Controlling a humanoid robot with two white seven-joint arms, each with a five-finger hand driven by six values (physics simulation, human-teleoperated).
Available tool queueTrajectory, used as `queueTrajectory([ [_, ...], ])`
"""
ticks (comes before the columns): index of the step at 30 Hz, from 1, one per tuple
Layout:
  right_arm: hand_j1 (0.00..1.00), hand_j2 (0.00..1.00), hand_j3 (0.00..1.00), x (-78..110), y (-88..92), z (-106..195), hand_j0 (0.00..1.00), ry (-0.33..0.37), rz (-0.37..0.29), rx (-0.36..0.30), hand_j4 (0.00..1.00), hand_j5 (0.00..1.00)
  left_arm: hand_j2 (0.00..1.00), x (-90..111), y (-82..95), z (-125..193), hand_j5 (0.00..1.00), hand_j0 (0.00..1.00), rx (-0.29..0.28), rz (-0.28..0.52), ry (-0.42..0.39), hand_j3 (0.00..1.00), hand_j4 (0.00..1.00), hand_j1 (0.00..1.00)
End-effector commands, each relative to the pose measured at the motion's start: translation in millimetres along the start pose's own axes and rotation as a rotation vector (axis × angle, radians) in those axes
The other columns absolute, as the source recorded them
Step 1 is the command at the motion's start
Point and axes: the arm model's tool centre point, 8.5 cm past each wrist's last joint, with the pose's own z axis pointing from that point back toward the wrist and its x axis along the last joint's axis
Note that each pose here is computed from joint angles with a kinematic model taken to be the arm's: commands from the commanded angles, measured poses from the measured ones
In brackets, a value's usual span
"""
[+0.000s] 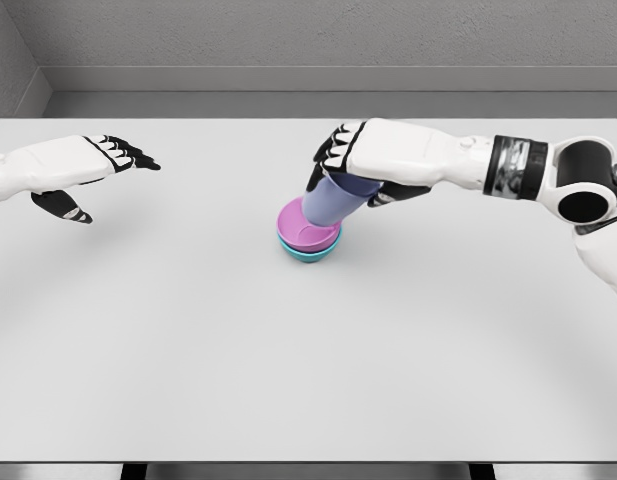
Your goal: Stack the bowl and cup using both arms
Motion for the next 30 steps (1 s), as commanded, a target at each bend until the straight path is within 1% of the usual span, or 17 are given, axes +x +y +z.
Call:
queueTrajectory([
  [1, 0.69, 0.69, 0.69, -4.6, 5.3, -1.8, 0.69, 0.013, -0.017, 0.007, 0.69, 0.69, 1.0, -0.4, 0.6, 0.5, 1.0, 1.0, 0.004, 0.005, 0.001, 1.0, 1.0, 1.0],
  [7, 0.69, 0.69, 0.69, -1.8, 7.7, -7.3, 0.69, 0.002, -0.015, 0.015, 0.69, 0.69, 1.0, -0.4, 0.6, 0.5, 1.0, 1.0, 0.004, 0.005, 0.001, 1.0, 1.0, 1.0],
  [10, 0.69, 0.69, 0.69, 1.5, 7.3, -18.0, 0.69, -0.018, -0.019, 0.013, 0.69, 0.69, 1.0, 0.0, 0.6, 0.0, 1.0, 1.0, 0.005, 0.005, 0.0, 1.0, 1.0, 1.0],
  [13, 0.69, 0.69, 0.69, -1.6, 14.2, -23.0, 0.69, -0.008, -0.023, 0.032, 0.69, 0.69, 1.0, -0.4, 0.6, 0.5, 1.0, 1.0, 0.004, 0.005, 0.001, 1.0, 1.0, 1.0],
  [20, 0.7, 0.7, 0.7, -5.5, 20.7, -26.5, 0.7, 0.003, -0.032, 0.048, 0.7, 0.7, 1.0, 0.0, 0.6, 0.0, 1.0, 1.0, 0.005, 0.005, 0.0, 1.0, 1.0, 1.0],
  [21, 0.74, 0.74, 0.74, -5.5, 20.7, -26.5, 0.74, 0.003, -0.032, 0.048, 0.74, 0.74, 1.0, 0.0, 0.6, 0.0, 1.0, 1.0, 0.005, 0.005, 0.0, 1.0, 1.0, 1.0],
  [22, 1.0, 1.0, 1.0, -5.0, 21.1, -26.6, 1.0, 0.002, -0.033, 0.048, 1.0, 1.0, 1.0, 0.0, 0.6, 0.0, 1.0, 1.0, 0.005, 0.005, 0.0, 1.0, 1.0, 1.0],
  [28, 1.0, 1.0, 1.0, -4.3, 21.0, -26.5, 1.0, 0.0, -0.031, 0.049, 1.0, 1.0, 1.0, 0.0, 0.6, 0.0, 1.0, 1.0, 0.005, 0.005, 0.0, 1.0, 1.0, 1.0],
  [30, 1.0, 1.0, 1.0, -3.8, 16.7, -25.5, 1.0, -0.001, -0.021, 0.044, 1.0, 1.0, 1.0, 0.0, 0.6, 0.0, 1.0, 1.0, 0.005, 0.005, 0.0, 1.0, 1.0, 1.0],
])
